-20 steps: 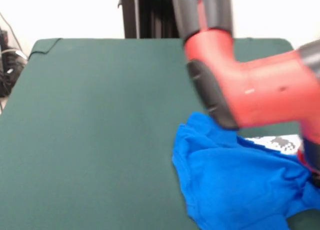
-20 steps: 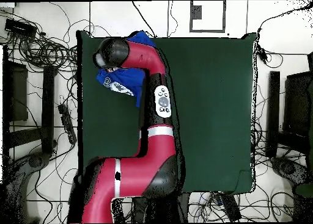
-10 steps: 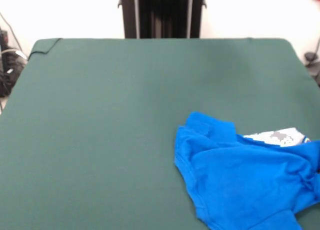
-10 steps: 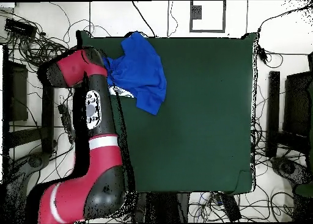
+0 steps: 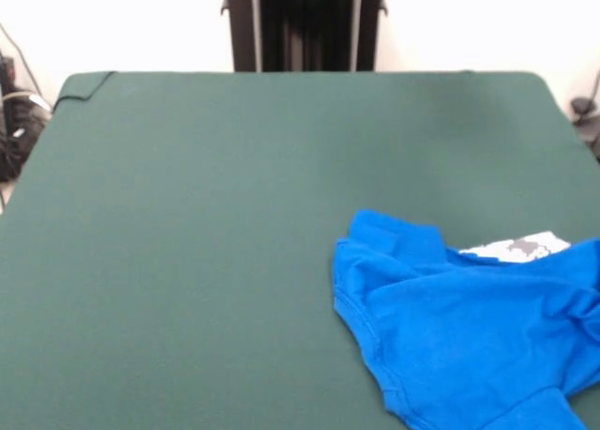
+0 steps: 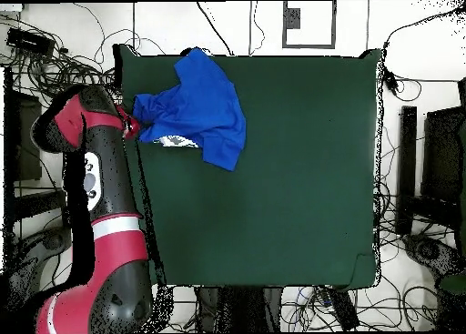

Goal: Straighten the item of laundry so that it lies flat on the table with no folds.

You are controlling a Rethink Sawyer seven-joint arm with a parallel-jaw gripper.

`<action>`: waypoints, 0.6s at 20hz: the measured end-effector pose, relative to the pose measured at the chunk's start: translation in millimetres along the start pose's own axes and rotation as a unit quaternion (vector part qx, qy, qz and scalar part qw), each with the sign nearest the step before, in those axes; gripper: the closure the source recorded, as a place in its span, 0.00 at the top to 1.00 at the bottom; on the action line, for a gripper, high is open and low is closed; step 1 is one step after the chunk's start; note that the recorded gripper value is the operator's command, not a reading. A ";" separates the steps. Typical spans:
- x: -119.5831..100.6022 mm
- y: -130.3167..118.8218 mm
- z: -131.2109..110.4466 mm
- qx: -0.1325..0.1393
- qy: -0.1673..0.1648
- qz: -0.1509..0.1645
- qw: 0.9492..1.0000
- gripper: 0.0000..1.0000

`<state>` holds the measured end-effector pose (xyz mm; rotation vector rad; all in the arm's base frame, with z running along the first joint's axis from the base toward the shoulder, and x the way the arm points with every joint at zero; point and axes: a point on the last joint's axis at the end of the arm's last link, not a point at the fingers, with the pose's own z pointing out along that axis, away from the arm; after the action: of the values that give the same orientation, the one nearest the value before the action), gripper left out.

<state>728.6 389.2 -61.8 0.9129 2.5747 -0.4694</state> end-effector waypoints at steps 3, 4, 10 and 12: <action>-9.7 -5.3 6.0 0.005 0.007 0.010 1.000 1.00; -12.9 -7.1 8.0 0.006 0.009 0.013 1.000 1.00; -18.4 -10.9 11.8 0.012 0.002 0.012 1.000 1.00; -18.5 -11.0 12.1 0.012 0.002 0.012 1.000 1.00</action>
<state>737.5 366.2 -62.2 0.9540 2.5642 -0.4919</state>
